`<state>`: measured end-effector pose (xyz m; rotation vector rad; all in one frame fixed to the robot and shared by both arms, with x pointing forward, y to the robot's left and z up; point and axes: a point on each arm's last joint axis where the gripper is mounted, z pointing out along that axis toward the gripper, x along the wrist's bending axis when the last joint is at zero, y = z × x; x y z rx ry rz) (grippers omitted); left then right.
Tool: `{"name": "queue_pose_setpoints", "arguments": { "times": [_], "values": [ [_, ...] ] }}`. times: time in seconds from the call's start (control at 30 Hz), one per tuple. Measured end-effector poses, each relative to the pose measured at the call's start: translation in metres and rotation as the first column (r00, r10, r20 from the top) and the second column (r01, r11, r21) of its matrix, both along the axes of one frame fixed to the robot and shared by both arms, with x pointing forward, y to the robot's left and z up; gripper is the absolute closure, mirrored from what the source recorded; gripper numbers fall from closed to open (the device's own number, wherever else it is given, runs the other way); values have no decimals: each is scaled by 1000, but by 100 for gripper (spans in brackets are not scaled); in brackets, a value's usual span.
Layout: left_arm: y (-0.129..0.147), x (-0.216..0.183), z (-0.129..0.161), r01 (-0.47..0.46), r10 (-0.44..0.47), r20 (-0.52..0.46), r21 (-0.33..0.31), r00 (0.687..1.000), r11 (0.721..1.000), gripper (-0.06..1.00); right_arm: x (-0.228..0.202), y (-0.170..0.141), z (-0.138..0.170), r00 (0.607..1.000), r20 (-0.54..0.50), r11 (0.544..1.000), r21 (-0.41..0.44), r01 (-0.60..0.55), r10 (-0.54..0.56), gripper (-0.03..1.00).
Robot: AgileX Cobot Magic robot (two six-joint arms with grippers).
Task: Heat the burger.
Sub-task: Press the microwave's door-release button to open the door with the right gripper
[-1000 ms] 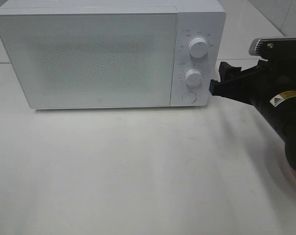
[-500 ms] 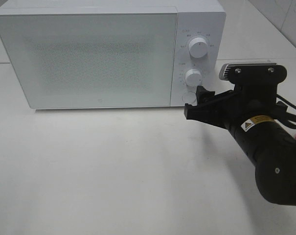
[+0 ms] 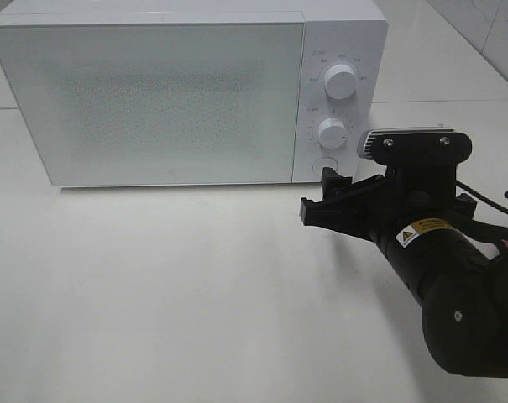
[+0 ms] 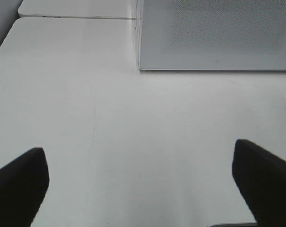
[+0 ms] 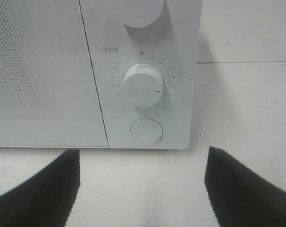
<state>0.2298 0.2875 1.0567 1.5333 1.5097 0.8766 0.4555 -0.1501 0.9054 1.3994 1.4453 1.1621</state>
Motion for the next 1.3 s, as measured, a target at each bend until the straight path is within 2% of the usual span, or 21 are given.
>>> {"name": "queue_pose_setpoints", "arguments": {
  "times": [0.13,0.2,0.3,0.37,0.43,0.47,0.5,0.53,0.57,0.63,0.67,0.73,0.77,0.83,0.87,0.9,0.93,1.0,1.1,1.17,1.3],
  "values": [
    [0,0,0,0,0,0,0,1000,1000,-3,0,0,0,1000,-8,997,78,22,-22,25],
    [0,0,0,0,0,0,0,1000,1000,-3,0,0,0,997,-32,963,259,75,-69,25],
    [0,0,0,0,0,0,0,1000,1000,-3,0,0,0,996,-42,944,318,93,-83,25],
    [0,0,0,0,0,0,0,1000,1000,-3,0,0,0,987,-89,833,529,161,-134,25],
    [0,0,0,0,0,0,0,1000,1000,-3,0,0,0,984,-105,791,585,180,-146,25],
    [0,0,0,0,0,0,0,1000,1000,-3,0,0,0,976,-138,697,684,215,-166,25],
    [0,0,0,0,0,0,0,1000,1000,-3,0,0,0,976,-138,697,684,215,-166,25],
    [0,0,0,0,0,0,0,1000,1000,-3,0,0,0,969,-168,605,758,243,-180,26],
    [0,0,0,0,0,0,0,1000,1000,-3,0,0,0,969,-168,605,758,243,-180,26],
    [0,0,0,0,0,0,0,1000,1000,-3,0,0,0,958,-211,463,841,278,-192,30],
    [0,0,0,0,0,0,0,1000,1000,-3,0,0,0,958,-211,463,841,278,-192,30],
    [0,0,0,0,0,0,0,1000,1000,-3,0,0,0,948,-252,323,896,305,-195,36],
    [0,0,0,0,0,0,0,1000,1000,-3,0,0,0,948,-252,323,896,305,-195,36],
    [0,0,0,0,0,0,0,1000,1000,-3,0,0,0,938,-286,199,925,323,-194,43],
    [0,0,0,0,0,0,0,1000,1000,-3,0,0,0,938,-286,199,925,323,-194,43],
    [0,0,0,0,0,0,0,1000,1000,-3,0,0,0,934,-304,133,934,331,-190,50],
    [0,0,0,0,0,0,0,1000,1000,-3,0,0,0,934,-304,133,934,331,-190,50],
    [0,0,0,0,0,0,0,1000,1000,-3,0,0,0,927,-325,51,939,339,-185,63],
    [0,0,0,0,0,0,0,1000,1000,-3,0,0,0,925,-335,12,939,343,-181,73],
    [0,0,0,0,0,0,0,1000,1000,-3,0,0,0,924,-338,-2,939,344,-180,89],
    [0,0,0,0,0,0,0,1000,1000,-3,0,0,-1,921,-348,-6,936,352,-178,96]
  ]
}}
